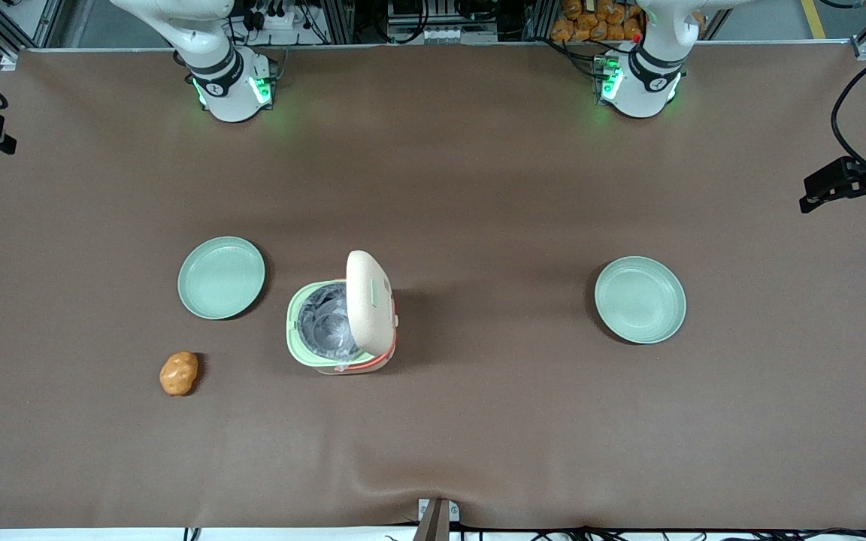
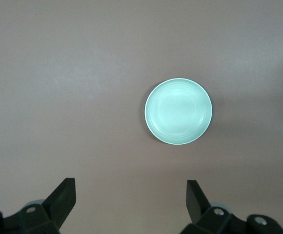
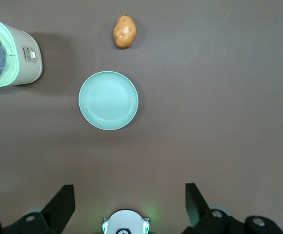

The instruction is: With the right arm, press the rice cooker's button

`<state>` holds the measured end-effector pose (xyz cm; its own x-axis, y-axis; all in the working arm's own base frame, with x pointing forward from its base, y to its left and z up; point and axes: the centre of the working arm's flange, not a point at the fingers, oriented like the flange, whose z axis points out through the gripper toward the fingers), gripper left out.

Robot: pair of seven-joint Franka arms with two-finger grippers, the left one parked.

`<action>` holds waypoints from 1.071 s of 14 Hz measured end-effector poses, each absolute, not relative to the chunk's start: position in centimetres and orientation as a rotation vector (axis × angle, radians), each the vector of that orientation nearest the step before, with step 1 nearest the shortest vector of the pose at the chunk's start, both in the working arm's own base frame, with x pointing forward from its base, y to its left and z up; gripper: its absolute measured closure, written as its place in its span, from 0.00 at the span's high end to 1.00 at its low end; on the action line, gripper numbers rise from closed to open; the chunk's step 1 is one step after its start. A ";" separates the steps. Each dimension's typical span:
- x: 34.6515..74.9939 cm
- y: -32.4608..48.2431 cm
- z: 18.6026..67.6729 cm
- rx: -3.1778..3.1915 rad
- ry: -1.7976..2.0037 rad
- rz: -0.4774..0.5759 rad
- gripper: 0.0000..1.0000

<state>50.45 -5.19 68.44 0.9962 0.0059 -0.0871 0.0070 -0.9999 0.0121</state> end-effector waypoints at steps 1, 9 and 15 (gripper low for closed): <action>49.6 -4.9 68.3 3.124 0.014 -0.111 1.00; 45.5 -2.0 69.4 3.139 0.088 -0.051 1.00; 44.9 -1.5 70.2 3.148 0.168 -0.024 1.00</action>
